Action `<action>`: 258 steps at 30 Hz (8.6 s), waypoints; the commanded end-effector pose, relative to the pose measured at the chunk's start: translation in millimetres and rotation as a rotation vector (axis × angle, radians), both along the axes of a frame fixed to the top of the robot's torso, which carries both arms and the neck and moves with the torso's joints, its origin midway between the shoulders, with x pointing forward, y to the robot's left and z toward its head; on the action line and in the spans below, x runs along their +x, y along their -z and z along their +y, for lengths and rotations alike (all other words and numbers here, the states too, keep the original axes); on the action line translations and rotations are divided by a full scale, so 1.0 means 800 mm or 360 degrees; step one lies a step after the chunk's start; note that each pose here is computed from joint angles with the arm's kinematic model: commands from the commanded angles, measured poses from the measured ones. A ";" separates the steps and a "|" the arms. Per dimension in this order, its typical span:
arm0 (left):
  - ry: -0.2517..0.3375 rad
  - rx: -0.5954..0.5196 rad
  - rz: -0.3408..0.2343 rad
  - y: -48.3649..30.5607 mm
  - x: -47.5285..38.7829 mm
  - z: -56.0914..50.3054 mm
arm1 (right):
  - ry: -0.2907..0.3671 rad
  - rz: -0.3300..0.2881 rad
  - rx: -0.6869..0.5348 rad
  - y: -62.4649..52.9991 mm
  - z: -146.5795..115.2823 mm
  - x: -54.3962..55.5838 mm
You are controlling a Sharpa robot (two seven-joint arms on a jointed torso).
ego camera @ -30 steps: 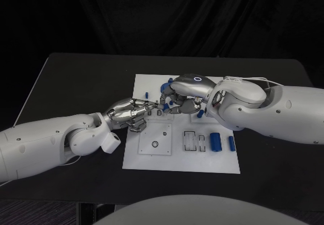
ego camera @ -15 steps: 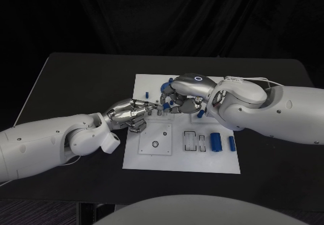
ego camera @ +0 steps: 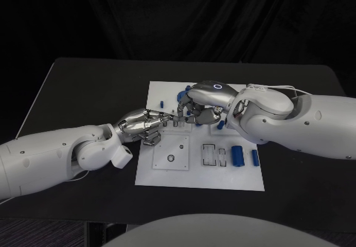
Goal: Assemble the parts on the task board
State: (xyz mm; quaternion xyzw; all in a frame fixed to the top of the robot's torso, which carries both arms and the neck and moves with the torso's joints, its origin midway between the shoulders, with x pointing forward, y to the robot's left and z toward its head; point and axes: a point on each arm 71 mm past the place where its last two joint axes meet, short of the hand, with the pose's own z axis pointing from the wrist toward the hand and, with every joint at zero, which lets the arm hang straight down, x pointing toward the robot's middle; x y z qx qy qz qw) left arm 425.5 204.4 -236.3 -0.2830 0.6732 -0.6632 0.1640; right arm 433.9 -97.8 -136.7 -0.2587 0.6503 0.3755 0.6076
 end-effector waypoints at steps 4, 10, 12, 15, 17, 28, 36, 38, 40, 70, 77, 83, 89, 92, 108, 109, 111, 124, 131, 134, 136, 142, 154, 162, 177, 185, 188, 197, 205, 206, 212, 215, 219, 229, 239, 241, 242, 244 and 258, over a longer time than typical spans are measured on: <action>0.0018 -0.0014 0.0006 0.0002 -0.001 -0.002 | -0.0004 0.0007 -0.0006 0.001 0.001 -0.001; 0.0016 -0.0013 0.0007 0.0004 -0.001 -0.001 | 0.0006 0.0019 -0.0024 0.002 0.000 0.000; 0.0015 -0.0013 0.0007 0.0004 -0.001 0.000 | 0.0019 0.0023 -0.0032 0.003 -0.001 0.001; 0.0009 -0.0013 0.0005 0.0002 -0.002 0.001 | 0.0055 0.0017 -0.0042 0.004 -0.007 0.005; 0.0003 -0.0015 0.0002 -0.0004 -0.002 0.003 | 0.0095 0.0006 -0.0062 0.004 -0.013 0.007; -0.0111 -0.0014 -0.0046 -0.0058 -0.006 0.027 | 0.0347 -0.0058 -0.0202 -0.007 -0.058 0.021; -0.0165 -0.0011 -0.0070 -0.0078 -0.007 0.038 | 0.0495 -0.0042 -0.0309 -0.009 -0.084 0.030; -0.0170 -0.0011 -0.0073 -0.0080 -0.007 0.039 | 0.0520 -0.0034 -0.0333 -0.008 -0.088 0.033; -0.0175 -0.0011 -0.0075 -0.0081 -0.007 0.040 | 0.0538 -0.0026 -0.0353 -0.007 -0.090 0.034; -0.0182 -0.0009 -0.0078 -0.0074 -0.005 0.043 | 0.0422 0.0036 -0.0423 0.015 -0.071 0.039; -0.0180 -0.0008 -0.0076 -0.0071 -0.005 0.043 | 0.0382 0.0045 -0.0416 0.020 -0.065 0.036; -0.0175 -0.0007 -0.0074 -0.0066 -0.004 0.042 | 0.0353 0.0048 -0.0414 0.021 -0.060 0.035; -0.0170 -0.0009 -0.0072 -0.0064 -0.004 0.041 | 0.0341 0.0054 -0.0423 0.023 -0.057 0.035; -0.0167 -0.0009 -0.0071 -0.0063 -0.004 0.041 | 0.0341 0.0058 -0.0428 0.024 -0.056 0.035; -0.0159 -0.0010 -0.0067 -0.0059 -0.004 0.039 | 0.0371 0.0081 -0.0472 0.028 -0.055 0.039; -0.0158 -0.0010 -0.0067 -0.0058 -0.004 0.039 | 0.0374 0.0082 -0.0475 0.028 -0.055 0.039; -0.0158 -0.0009 -0.0066 -0.0058 -0.003 0.039 | 0.0378 0.0084 -0.0479 0.029 -0.055 0.040; -0.0149 -0.0005 -0.0059 -0.0050 -0.003 0.037 | 0.0392 0.0088 -0.0483 0.032 -0.056 0.043; -0.0153 -0.0005 -0.0062 -0.0050 -0.003 0.037 | 0.0371 0.0026 -0.0358 0.025 -0.056 0.043; -0.0162 -0.0004 -0.0067 -0.0052 -0.003 0.038 | 0.0361 0.0011 -0.0251 0.021 -0.055 0.042; -0.0176 -0.0001 -0.0073 -0.0056 -0.003 0.040 | 0.0353 0.0015 -0.0145 0.016 -0.055 0.042; -0.0238 0.0013 -0.0105 -0.0068 -0.001 0.044 | 0.0409 0.0211 0.0247 0.007 -0.058 0.040; -0.0368 0.0112 -0.0257 -0.0133 -0.001 0.049 | 0.0684 0.1431 0.1041 0.020 -0.059 0.030; -0.0389 0.0202 -0.0425 -0.0194 0.008 0.039 | 0.0744 0.2016 0.1266 0.035 -0.055 0.023; -0.0373 0.0265 -0.0748 -0.0206 0.040 0.014 | 0.0736 0.2316 0.1354 0.049 -0.051 0.026; -0.0229 0.0185 -0.0738 -0.0142 0.057 0.002 | 0.0750 0.2329 0.1362 0.059 -0.054 0.036; -0.0207 0.0188 -0.0726 -0.0105 0.065 0.002 | 0.0759 0.2328 0.1364 0.062 -0.054 0.041; -0.0260 0.0260 -0.0722 -0.0056 0.072 -0.003 | 0.0810 0.2275 0.1365 0.073 -0.060 0.051; -0.0340 0.0341 -0.0712 -0.0048 0.068 -0.018 | 0.0822 0.2223 0.1308 0.080 -0.057 0.050; -0.0347 0.0350 -0.0709 -0.0046 0.068 -0.019 | 0.0822 0.2221 0.1304 0.081 -0.056 0.050; -0.0376 0.0384 -0.0697 -0.0037 0.066 -0.024 | 0.0825 0.2219 0.1289 0.084 -0.053 0.049; -0.0384 0.0392 -0.0695 -0.0035 0.066 -0.026 | 0.0825 0.2221 0.1285 0.085 -0.052 0.048; -0.0384 0.0404 -0.0682 -0.0026 0.066 -0.030 | 0.0821 0.2224 0.1283 0.086 -0.051 0.047; -0.0353 0.0425 -0.0632 0.0008 0.063 -0.036 | 0.0827 0.2213 0.1292 0.086 -0.050 0.045; -0.0327 0.0401 -0.0633 0.0001 0.060 -0.038 | 0.0883 0.2176 0.1292 0.087 -0.049 0.048; -0.0323 0.0395 -0.0636 -0.0002 0.060 -0.039 | 0.0895 0.2164 0.1283 0.087 -0.049 0.048; -0.0321 0.0393 -0.0637 -0.0002 0.060 -0.039 | 0.0901 0.2160 0.1278 0.088 -0.049 0.048; -0.0318 0.0390 -0.0638 -0.0002 0.060 -0.040 | 0.0909 0.2158 0.1270 0.088 -0.049 0.048; -0.0306 0.0392 -0.0629 0.0014 0.061 -0.042 | 0.0933 0.2196 0.1215 0.092 -0.046 0.045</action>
